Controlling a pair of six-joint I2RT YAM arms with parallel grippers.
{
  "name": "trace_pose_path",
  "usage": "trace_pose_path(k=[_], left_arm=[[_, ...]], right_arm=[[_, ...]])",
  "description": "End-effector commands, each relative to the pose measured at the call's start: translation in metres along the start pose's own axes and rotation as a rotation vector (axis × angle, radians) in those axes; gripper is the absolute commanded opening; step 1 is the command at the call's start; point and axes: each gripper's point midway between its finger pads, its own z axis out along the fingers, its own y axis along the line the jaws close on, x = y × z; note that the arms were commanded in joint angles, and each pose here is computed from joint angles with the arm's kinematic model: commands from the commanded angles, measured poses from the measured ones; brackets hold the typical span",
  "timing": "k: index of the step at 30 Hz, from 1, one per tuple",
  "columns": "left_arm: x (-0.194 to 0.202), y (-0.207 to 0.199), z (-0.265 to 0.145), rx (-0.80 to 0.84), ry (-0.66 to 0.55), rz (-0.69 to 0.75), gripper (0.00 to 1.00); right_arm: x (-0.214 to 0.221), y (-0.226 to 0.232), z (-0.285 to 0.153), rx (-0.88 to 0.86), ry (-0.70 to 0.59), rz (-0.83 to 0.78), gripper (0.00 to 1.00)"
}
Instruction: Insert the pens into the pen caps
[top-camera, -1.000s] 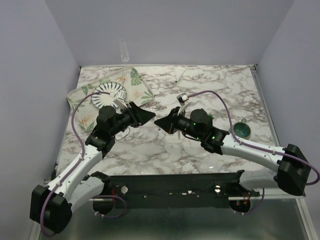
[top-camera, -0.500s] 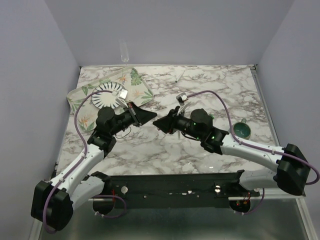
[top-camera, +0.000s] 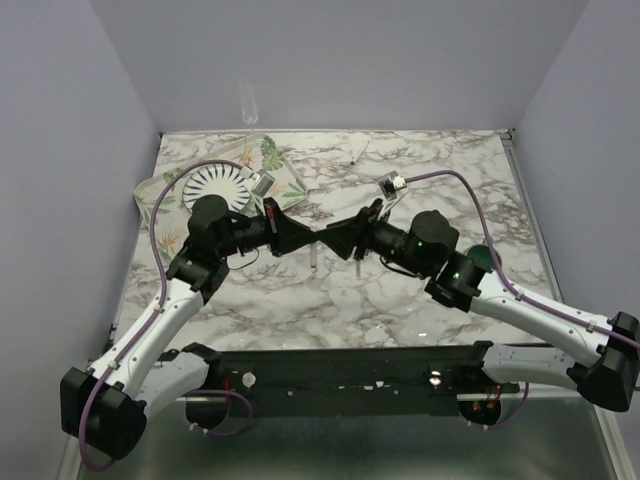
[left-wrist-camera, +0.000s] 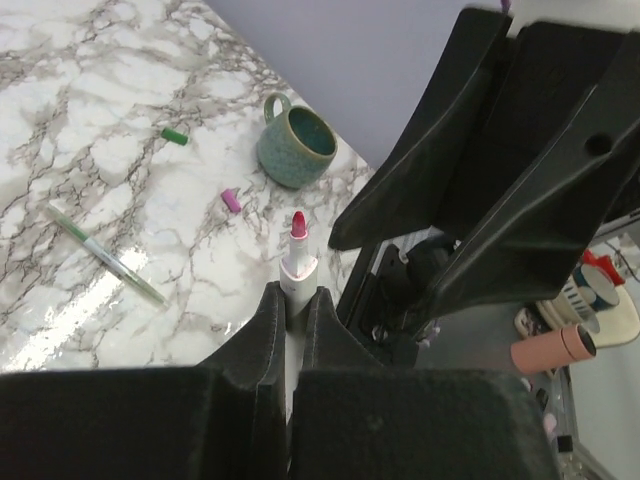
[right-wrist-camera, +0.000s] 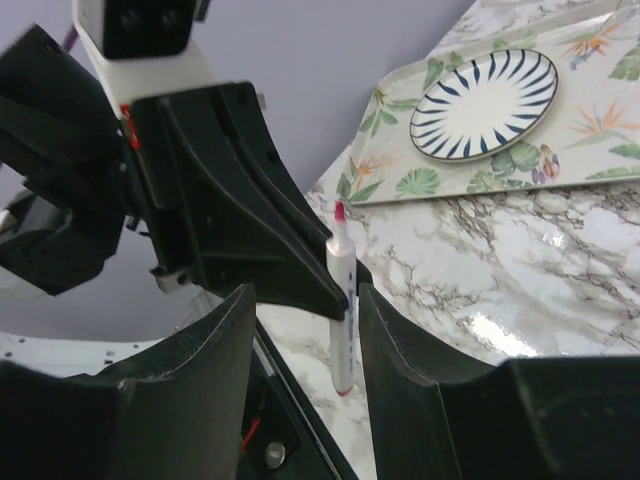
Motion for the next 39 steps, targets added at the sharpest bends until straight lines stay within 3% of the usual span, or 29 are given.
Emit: trace_pose_path(k=[1, 6, 15, 20, 28, 31, 32, 35, 39], left_arm=[[0.019, -0.016, -0.01, 0.084, 0.098, 0.083, 0.0], [0.018, -0.022, -0.013, 0.108, 0.079, 0.101, 0.0], [0.018, -0.026, -0.013, 0.133, 0.078, 0.103, 0.0], [0.017, -0.027, -0.013, 0.14, 0.076, 0.105, 0.0], [0.015, -0.028, -0.012, 0.14, 0.072, 0.102, 0.0], [0.015, -0.028, -0.012, 0.141, 0.071, 0.1, 0.0], [0.014, -0.029, -0.012, 0.143, 0.068, 0.103, 0.0], [0.014, -0.028, -0.012, 0.139, 0.069, 0.093, 0.0], [0.018, -0.027, -0.011, 0.15, 0.08, 0.072, 0.44]], right_arm=[[-0.018, 0.009, 0.003, 0.011, -0.007, 0.021, 0.52], [-0.02, 0.011, 0.012, 0.015, 0.002, 0.019, 0.47], [-0.003, 0.005, 0.016, 0.014, 0.05, 0.015, 0.5], [0.005, 0.01, 0.018, -0.026, 0.081, 0.023, 0.36], [0.015, 0.008, 0.019, -0.032, 0.107, 0.029, 0.4], [0.015, 0.009, 0.019, -0.039, 0.108, 0.029, 0.17], [0.015, 0.01, 0.019, -0.043, 0.107, 0.031, 0.06], [0.01, 0.012, 0.017, -0.051, 0.084, 0.032, 0.01], [-0.008, 0.017, 0.014, -0.046, 0.029, 0.031, 0.01]])
